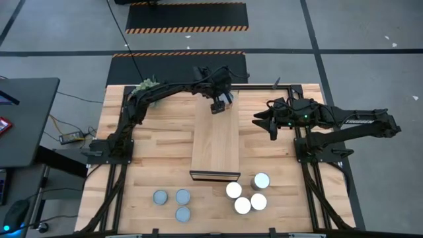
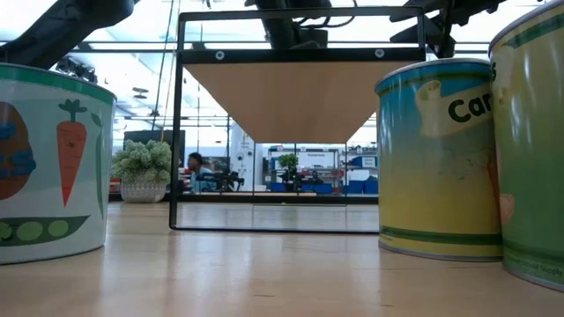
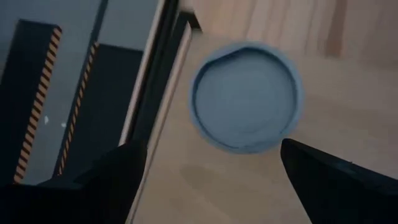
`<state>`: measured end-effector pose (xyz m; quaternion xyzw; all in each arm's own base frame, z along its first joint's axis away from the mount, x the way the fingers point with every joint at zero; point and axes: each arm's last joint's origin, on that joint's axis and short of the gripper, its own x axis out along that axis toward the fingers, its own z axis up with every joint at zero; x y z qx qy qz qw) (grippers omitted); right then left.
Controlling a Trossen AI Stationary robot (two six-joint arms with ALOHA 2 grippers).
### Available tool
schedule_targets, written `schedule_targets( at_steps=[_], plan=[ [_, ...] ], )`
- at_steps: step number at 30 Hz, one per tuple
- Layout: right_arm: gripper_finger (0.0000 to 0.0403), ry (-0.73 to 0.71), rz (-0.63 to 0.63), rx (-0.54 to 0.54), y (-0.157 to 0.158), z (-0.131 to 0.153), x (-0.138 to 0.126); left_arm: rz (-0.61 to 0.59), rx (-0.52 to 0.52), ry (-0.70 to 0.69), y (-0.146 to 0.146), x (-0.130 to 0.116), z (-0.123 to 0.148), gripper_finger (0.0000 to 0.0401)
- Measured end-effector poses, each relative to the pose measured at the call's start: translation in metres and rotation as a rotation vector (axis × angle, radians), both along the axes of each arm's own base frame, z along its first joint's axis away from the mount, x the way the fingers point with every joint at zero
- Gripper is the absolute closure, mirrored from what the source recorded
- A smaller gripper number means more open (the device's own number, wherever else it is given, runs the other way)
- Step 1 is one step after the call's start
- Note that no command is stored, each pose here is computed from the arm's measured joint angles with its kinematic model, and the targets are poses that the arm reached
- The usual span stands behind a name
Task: Pick and place cans onto a shelf
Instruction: Put the small canned diced tomatoes on the shelf, then put the small canned peas on the shelf
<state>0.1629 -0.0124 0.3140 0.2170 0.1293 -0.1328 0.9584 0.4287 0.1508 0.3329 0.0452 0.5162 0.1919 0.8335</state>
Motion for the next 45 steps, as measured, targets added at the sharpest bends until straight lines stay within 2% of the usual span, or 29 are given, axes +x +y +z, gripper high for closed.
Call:
schedule_targets(
  at_steps=[7,15,20,24,30,33,36,39,45],
  plan=[
    [0.0224,-0.002,0.000,-0.001,0.000,0.000,0.000,0.016,0.016,0.036,0.005,0.009,-0.018,0.0025],
    [0.0224,-0.013,-0.002,0.005,0.000,0.001,0.000,0.033,0.061,0.006,0.007,0.014,-0.017,0.0026],
    [0.0224,-0.014,-0.002,0.005,0.000,0.001,-0.001,0.016,0.007,0.112,-0.010,-0.003,-0.008,0.0026],
    [0.0224,-0.014,-0.002,0.005,0.000,0.001,-0.001,-0.035,-0.158,0.089,-0.043,-0.029,0.026,0.0033],
    [0.0224,-0.012,0.059,0.007,0.002,0.001,0.000,-0.113,-0.440,0.055,-0.100,-0.055,0.058,0.0060],
    [0.0224,-0.012,0.105,0.018,0.003,0.001,0.000,-0.130,-0.525,0.023,-0.134,-0.068,0.075,0.0074],
    [0.0224,-0.011,0.141,0.015,0.004,0.001,0.000,-0.172,-0.549,0.005,-0.171,-0.081,0.088,0.0087],
    [0.0224,-0.009,0.158,0.001,0.004,0.001,0.000,-0.207,-0.515,0.008,-0.210,-0.093,0.094,0.0100],
    [0.0224,-0.010,0.154,-0.003,0.004,0.001,0.000,-0.227,-0.532,0.120,-0.281,-0.111,0.075,0.0125]
  ],
)
